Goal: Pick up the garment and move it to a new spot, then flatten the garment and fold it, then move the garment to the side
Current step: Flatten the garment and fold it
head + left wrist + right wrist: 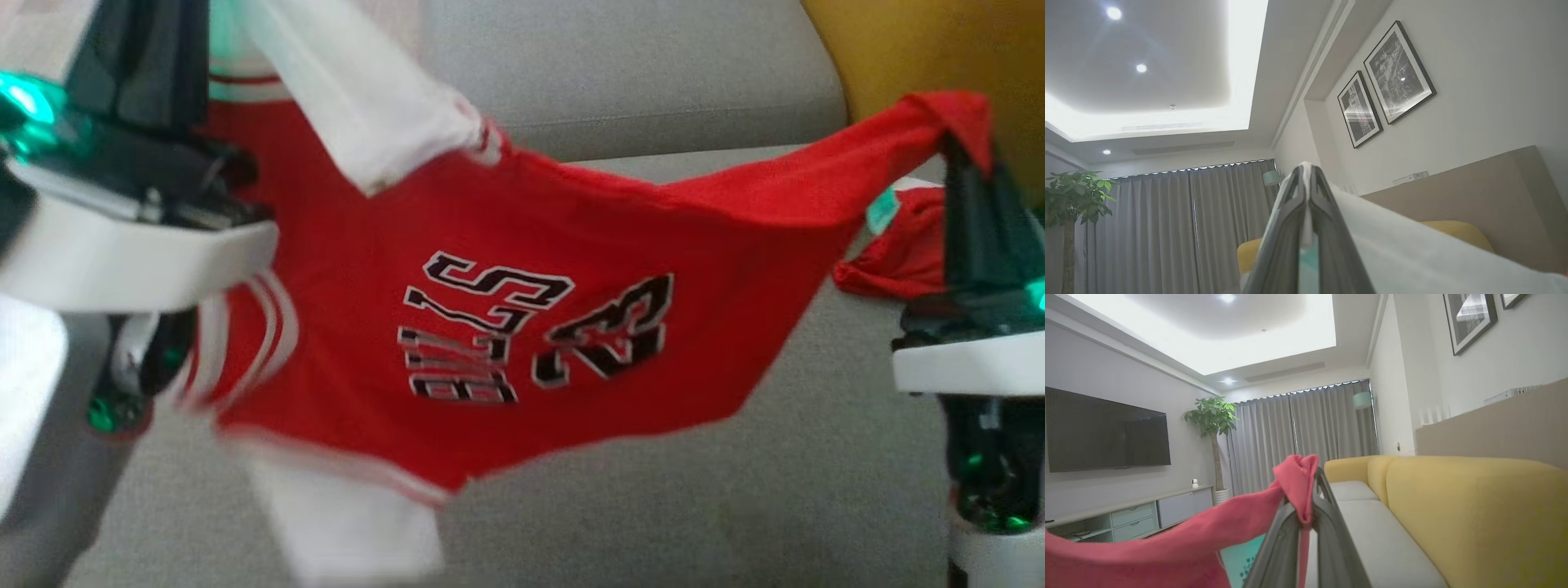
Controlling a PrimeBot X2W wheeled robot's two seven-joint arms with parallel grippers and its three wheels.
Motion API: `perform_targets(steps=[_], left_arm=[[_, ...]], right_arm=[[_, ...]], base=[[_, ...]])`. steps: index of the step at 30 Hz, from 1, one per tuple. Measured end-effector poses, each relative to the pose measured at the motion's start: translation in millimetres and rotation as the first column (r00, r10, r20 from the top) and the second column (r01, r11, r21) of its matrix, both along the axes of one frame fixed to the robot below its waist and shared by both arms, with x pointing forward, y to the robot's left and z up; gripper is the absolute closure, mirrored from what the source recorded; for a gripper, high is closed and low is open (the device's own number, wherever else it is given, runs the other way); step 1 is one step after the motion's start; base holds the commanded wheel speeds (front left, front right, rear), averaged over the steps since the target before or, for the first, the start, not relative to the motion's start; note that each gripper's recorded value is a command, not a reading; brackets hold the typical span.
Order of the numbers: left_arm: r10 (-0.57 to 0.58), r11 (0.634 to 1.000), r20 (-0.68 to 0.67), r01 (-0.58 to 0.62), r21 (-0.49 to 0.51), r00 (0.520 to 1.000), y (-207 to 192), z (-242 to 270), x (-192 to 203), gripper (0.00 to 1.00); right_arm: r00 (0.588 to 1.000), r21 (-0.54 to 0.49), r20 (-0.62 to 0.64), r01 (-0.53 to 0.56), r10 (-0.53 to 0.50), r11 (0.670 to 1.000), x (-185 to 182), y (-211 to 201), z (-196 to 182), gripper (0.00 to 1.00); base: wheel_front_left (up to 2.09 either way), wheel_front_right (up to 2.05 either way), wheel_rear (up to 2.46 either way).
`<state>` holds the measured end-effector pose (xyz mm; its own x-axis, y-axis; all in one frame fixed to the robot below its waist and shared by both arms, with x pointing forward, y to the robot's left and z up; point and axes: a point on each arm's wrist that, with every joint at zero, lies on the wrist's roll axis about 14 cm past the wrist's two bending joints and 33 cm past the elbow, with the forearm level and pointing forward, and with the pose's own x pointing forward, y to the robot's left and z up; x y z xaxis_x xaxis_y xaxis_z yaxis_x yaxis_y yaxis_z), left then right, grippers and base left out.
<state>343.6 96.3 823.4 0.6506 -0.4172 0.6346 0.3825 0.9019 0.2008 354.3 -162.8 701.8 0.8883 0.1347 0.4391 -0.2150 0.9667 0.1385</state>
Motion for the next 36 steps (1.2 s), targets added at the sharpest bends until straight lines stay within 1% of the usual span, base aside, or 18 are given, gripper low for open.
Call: perform_targets(steps=[3, 5, 7, 10, 13, 16, 18, 20, 21, 23, 25, 28, 29, 30, 33, 36], left_arm=[[-0.003, 1.000, 0.015, 0.003, 0.030, 1.000, -4, 11, 3, 1.00], [-0.011, 0.999, -0.034, 0.012, 0.039, 0.999, -7, 4, 18, 1.00], [-0.011, 0.999, -0.096, 0.015, 0.040, 0.995, -8, -8, 34, 1.00], [0.013, 0.998, -0.193, -0.002, 0.055, 0.981, -5, -32, 67, 1.00], [0.033, 0.997, -0.265, -0.013, 0.077, 0.964, -4, -49, 105, 1.00], [0.072, 0.994, -0.295, -0.045, 0.097, 0.953, 0, -56, 147, 1.00], [0.104, 0.992, -0.281, -0.078, 0.101, 0.954, 3, -52, 174, 1.00], [0.130, 0.990, -0.250, -0.112, 0.088, 0.959, 5, -43, 198, 1.00], [0.141, 0.989, -0.234, -0.126, 0.081, 0.962, 5, -38, 209, 1.00], [0.139, 0.990, -0.205, -0.131, 0.052, 0.969, 1, -30, 228, 1.00], [0.123, 0.992, -0.191, -0.121, 0.025, 0.974, -5, -28, 243, 1.00], [0.109, 0.994, -0.218, -0.112, -0.001, 0.970, -10, -51, 265, 1.00], [0.109, 0.994, -0.218, -0.112, -0.001, 0.970, -10, -51, 265, 1.00], [0.106, 0.994, -0.246, -0.109, 0.004, 0.964, -10, -68, 272, 1.00], [0.118, 0.993, -0.357, -0.118, 0.022, 0.927, -4, -135, 292, 1.00], [0.125, 0.991, -0.492, -0.129, 0.025, 0.862, 4, -216, 299, 1.00]], right_arm=[[1.000, -0.016, 0.022, 0.009, -0.009, 1.000, -6, -2, 12, 1.00], [0.999, -0.038, 0.008, 0.032, -0.032, 0.999, -1, -6, 13, 1.00], [0.999, -0.036, -0.012, 0.034, -0.035, 0.999, 7, -9, 12, 1.00], [0.997, -0.044, -0.070, 0.033, -0.036, 0.999, 30, -9, 0, 1.00], [0.991, -0.066, -0.125, 0.035, -0.043, 0.997, 67, -8, -11, 1.00], [0.986, -0.097, -0.159, 0.028, -0.043, 0.995, 113, -5, -13, 1.00], [0.987, -0.118, -0.151, 0.039, -0.057, 0.992, 145, -4, -7, 1.00], [0.988, -0.209, -0.114, 0.076, -0.101, 0.975, 174, -6, 3, 1.00], [0.988, -0.231, -0.099, 0.092, -0.117, 0.969, 188, -7, 8, 1.00], [0.987, -0.241, -0.091, 0.110, -0.135, 0.964, 214, -9, 11, 1.00], [0.984, -0.260, -0.094, 0.124, -0.153, 0.958, 237, -11, 5, 1.00], [0.976, -0.276, -0.124, 0.138, -0.178, 0.951, 267, -13, -21, 1.00], [0.976, -0.276, -0.124, 0.138, -0.178, 0.951, 267, -13, -21, 1.00], [0.973, -0.277, -0.144, 0.137, -0.182, 0.951, 276, -14, -34, 1.00], [0.950, -0.277, -0.252, 0.111, -0.184, 0.954, 295, -13, -98, 1.00], [0.909, -0.271, -0.376, 0.078, -0.180, 0.959, 303, -10, -168, 1.00]], base=[[0.00, 0.00, 0.00], [0.00, 0.00, 0.00], [0.00, 0.00, 0.00], [0.00, 0.00, 0.00], [0.00, 0.00, 0.00], [0.00, 0.00, 0.00], [0.00, 0.00, 0.00], [0.00, 0.00, 0.00], [0.00, 0.00, 0.00], [0.00, 0.00, 0.00], [0.00, 0.00, 0.00], [0.00, 0.00, 0.00], [0.00, 0.00, 0.00], [0.00, 0.00, 0.00], [0.00, 0.00, 0.00], [0.00, 0.00, 0.00]])
